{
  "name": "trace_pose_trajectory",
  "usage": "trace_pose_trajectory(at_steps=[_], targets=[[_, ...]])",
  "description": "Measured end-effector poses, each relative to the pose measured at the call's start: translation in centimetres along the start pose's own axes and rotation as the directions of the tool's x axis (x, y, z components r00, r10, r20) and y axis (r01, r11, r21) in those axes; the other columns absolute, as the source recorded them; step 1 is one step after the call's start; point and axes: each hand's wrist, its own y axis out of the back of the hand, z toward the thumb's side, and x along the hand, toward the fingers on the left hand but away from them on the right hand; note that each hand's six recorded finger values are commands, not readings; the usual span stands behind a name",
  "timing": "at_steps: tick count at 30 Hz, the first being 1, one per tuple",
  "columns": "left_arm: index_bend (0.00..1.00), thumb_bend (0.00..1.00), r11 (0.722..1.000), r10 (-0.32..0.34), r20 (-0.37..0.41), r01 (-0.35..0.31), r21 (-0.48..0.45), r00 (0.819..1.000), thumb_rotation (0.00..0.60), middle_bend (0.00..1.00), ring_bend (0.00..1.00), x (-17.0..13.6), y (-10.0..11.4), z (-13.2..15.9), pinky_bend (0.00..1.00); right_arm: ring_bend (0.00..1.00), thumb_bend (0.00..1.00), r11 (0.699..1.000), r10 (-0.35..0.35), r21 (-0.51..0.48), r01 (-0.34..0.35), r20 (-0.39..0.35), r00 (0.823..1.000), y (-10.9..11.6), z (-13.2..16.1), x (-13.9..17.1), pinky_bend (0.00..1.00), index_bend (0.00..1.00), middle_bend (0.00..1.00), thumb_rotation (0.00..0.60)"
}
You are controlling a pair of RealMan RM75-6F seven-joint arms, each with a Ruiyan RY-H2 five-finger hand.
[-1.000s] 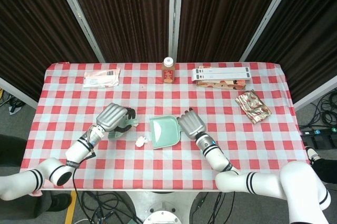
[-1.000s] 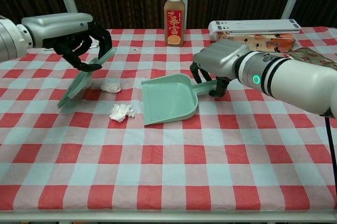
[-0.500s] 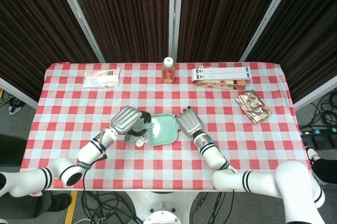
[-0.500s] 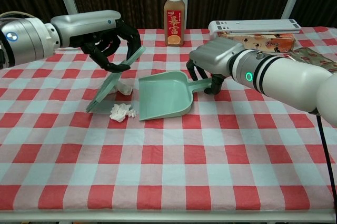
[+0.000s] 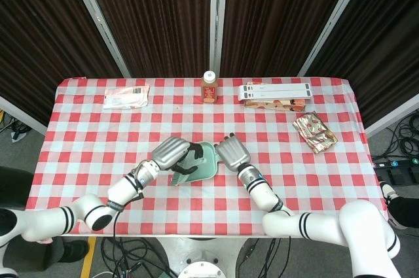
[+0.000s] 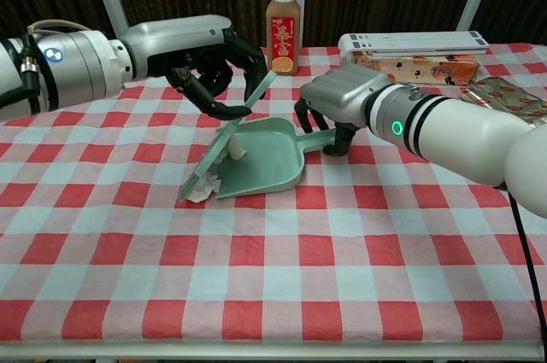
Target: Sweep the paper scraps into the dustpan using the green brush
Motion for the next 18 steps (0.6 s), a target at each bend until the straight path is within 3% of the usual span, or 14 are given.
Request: trace_pose_trajectory(at_steps=[10,18], targets=[[0.53,0.45,0.996,0.091,-0.002,-0.091,0.015,0.996,0.6,0.55,0.74,-2.5,3.3,-1.0,0.87,0.36,0.42,1.0,-0.012,-0.012,0.012,-0.047,0.999,-0.2,-0.1,-0.1,0.28,0.69,0.65,0.6],[0.53,0.46,0.995,0.082,-0.046,-0.079,0.063,0.996,0.6,0.55,0.74,-5.4,1.9,-1.9,0.87,0.36,0.42,1.0,-0.008,0.025,0.009,-0.077,0.997,-0.7,-1.1,0.3,0.28,0.69,0.65,0.6]])
